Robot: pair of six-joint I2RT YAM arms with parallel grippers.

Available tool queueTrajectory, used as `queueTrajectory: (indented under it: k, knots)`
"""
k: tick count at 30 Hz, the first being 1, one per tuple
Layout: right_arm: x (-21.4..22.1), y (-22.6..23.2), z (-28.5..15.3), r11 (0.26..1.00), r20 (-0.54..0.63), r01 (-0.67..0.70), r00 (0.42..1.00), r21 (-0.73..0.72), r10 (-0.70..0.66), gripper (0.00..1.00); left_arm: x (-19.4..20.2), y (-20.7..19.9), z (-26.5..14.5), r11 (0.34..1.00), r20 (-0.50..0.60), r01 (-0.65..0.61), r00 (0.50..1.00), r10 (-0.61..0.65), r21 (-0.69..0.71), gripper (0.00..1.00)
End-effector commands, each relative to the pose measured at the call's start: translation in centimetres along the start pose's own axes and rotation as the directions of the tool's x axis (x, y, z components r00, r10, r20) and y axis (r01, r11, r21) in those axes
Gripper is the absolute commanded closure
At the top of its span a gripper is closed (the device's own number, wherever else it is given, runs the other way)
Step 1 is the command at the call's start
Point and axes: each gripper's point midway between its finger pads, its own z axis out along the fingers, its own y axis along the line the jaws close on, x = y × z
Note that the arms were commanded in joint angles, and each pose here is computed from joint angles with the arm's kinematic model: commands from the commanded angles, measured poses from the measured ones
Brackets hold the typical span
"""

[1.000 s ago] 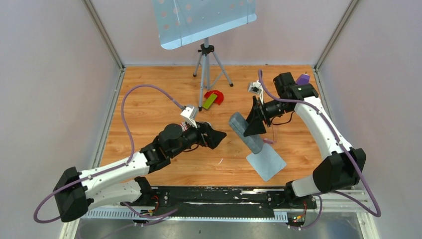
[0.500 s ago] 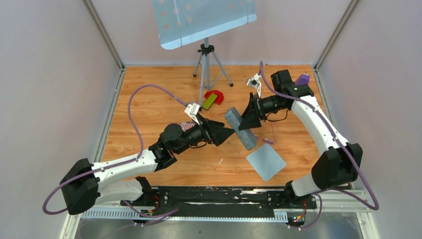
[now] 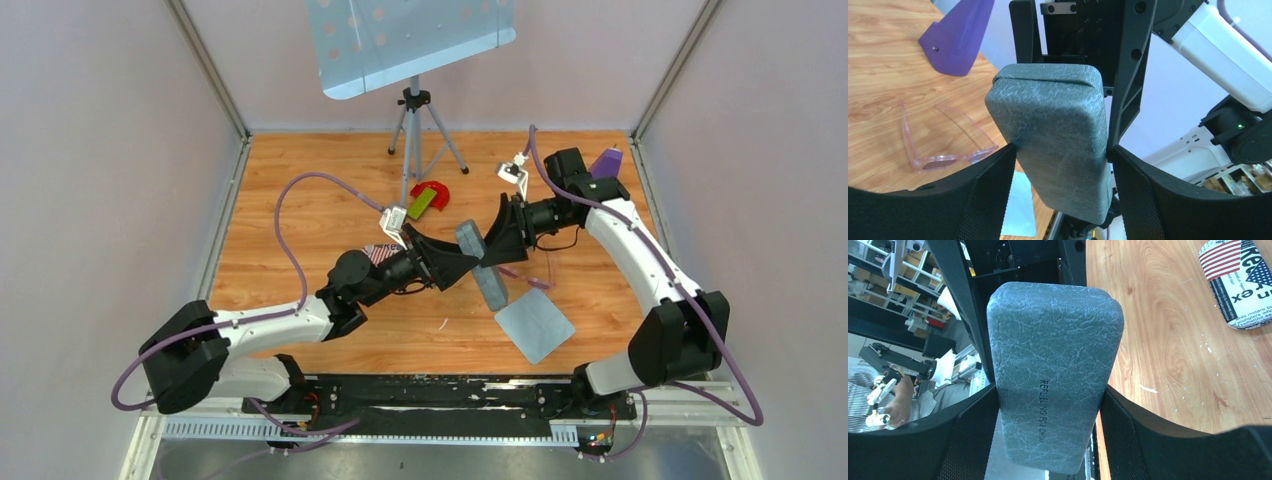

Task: Organize the sunglasses
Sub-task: Open the sunglasses case at the center of the board.

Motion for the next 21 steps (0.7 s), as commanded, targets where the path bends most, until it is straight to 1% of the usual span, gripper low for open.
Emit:
queueTrajectory:
  k: [1,5,7,8,10,12,15,18,21]
  knots:
    - [0.2,3.1,0.4,0.994,0.025,0.0,1.0,-0.111,0.003,0.66,-1.2,-1.5,0.2,0.996,0.069,0.023,0.997,-0.029,0.09,0.33]
    - [0.3,3.2,0.4,0.993,0.026,-0.013,1.0,-0.12,0.017,0.66,-1.0,-2.0,0.1,0.989,0.063,0.049,0.996,-0.058,0.138,0.49]
    - [0.2,3.3,0.4,0.991,0.029,-0.02,0.999,-0.132,0.024,0.66,-1.0,-1.8,0.0,0.988,0.064,0.055,0.996,-0.064,0.143,0.54]
    - [0.2,3.4,0.4,0.99,0.03,-0.023,0.999,-0.137,0.028,0.66,-1.0,-1.7,-0.1,0.988,0.064,0.053,0.996,-0.063,0.145,0.59]
    - [0.2,3.2,0.3,0.99,0.035,-0.036,0.999,-0.135,0.041,0.66,-1.0,-1.6,-0.4,0.987,0.06,0.043,0.997,-0.053,0.157,0.71]
    - [0.0,2.5,-0.2,0.992,0.05,-0.047,0.997,-0.114,0.053,0.64,-0.9,-1.5,-0.9,0.986,0.05,0.035,0.998,-0.044,0.164,0.79]
    - [-0.5,1.2,-1.2,0.994,0.079,-0.076,0.993,-0.077,0.082,0.63,-0.5,-0.9,-1.6,0.99,0.033,0.018,0.999,-0.023,0.143,0.99]
    - [-0.7,0.1,-1.5,0.994,0.077,-0.099,0.992,-0.046,0.102,0.62,0.1,-0.3,-2.0,0.993,0.004,-0.002,1.0,0.001,0.115,1.0]
    - [-0.9,-0.2,-1.5,0.993,0.076,-0.109,0.991,-0.053,0.113,0.62,0.8,0.7,-2.1,0.997,-0.02,-0.007,1.0,0.008,0.073,1.0]
